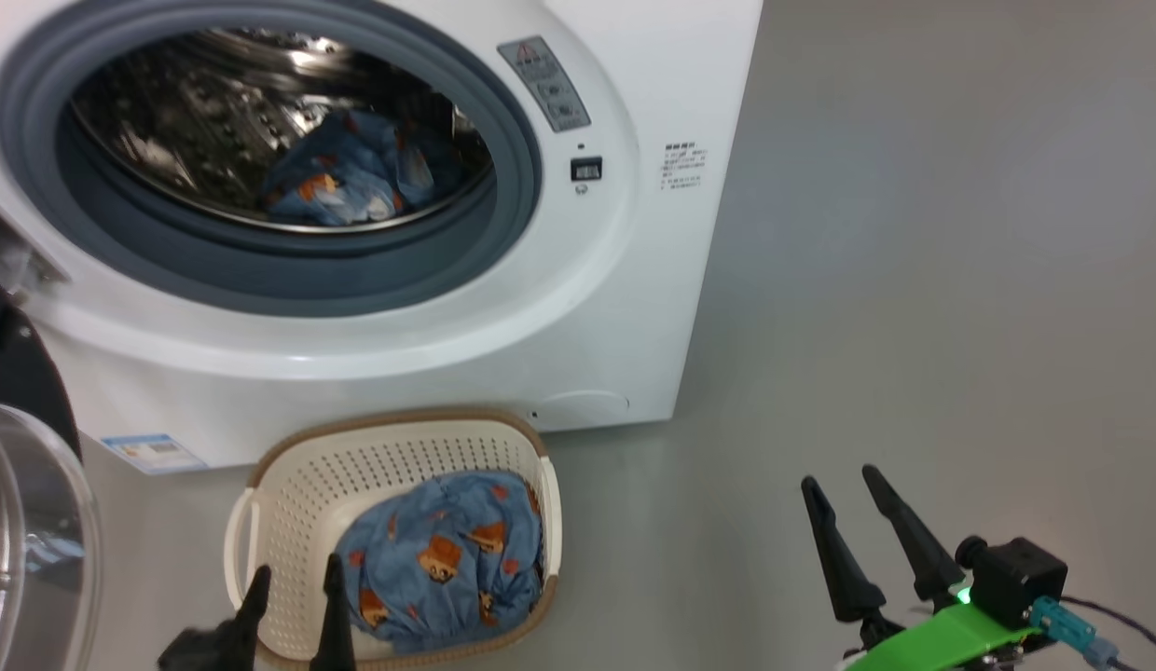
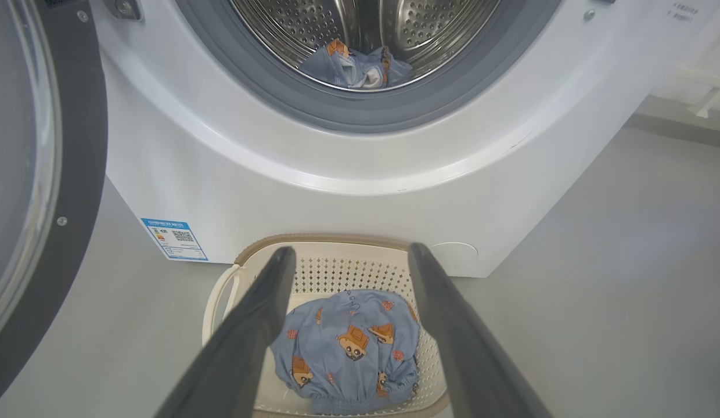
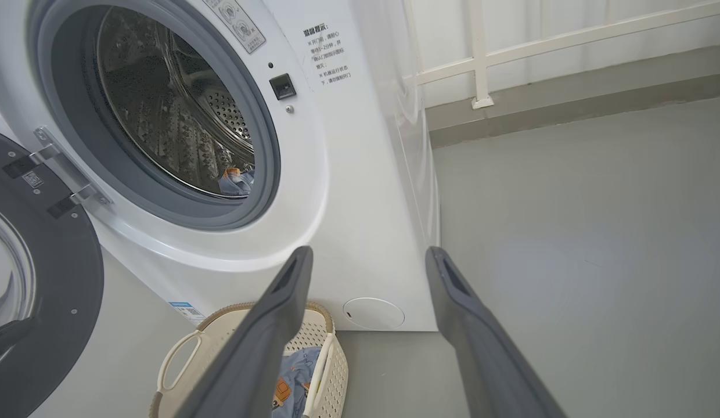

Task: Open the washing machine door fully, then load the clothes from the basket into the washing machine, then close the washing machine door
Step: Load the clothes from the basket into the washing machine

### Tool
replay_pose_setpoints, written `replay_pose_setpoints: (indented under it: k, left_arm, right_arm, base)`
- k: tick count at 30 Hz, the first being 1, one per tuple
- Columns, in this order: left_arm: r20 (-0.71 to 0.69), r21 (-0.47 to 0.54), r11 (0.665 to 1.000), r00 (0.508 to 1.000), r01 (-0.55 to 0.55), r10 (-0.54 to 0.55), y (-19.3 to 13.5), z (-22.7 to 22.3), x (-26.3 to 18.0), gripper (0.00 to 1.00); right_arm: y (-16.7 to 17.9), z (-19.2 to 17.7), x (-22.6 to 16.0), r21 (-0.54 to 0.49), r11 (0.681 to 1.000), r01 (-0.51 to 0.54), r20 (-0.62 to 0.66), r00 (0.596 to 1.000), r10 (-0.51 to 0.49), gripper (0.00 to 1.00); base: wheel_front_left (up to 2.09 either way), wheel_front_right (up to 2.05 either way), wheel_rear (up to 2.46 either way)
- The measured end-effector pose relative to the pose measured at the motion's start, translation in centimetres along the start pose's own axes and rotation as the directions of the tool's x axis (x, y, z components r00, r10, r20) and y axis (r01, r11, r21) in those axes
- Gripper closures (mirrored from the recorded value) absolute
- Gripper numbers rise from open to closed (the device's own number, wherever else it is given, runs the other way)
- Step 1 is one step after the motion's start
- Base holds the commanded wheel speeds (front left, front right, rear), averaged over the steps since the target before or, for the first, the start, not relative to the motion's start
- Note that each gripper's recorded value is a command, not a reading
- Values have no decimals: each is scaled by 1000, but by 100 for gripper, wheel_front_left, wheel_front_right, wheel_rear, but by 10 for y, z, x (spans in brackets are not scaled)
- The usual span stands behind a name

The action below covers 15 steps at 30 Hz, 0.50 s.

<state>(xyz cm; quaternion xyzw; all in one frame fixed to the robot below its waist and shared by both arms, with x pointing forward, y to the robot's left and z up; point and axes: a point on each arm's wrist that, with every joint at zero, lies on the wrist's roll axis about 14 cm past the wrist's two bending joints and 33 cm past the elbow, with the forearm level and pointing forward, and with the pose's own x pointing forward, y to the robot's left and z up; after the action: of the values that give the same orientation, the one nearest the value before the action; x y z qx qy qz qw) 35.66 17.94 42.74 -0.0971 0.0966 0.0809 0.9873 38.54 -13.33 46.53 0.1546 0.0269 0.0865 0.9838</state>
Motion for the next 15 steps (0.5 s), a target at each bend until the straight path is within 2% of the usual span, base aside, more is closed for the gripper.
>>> replay_pose_setpoints:
  k: [6, 15]
  left_arm:
    - [-121, 31, 998, 991, 60, -56, -17, -28, 36, 0]
    - [-277, 60, 995, 959, 85, -65, -25, -77, 93, 0]
  right_arm:
    - [-6, -7, 24, -3, 1000, -2, -14, 1000, 2, 0]
    - [-26, -30, 60, -7, 1000, 15, -55, 998, -16, 0]
  base:
    - [0, 0, 0]
    - [0, 0, 0]
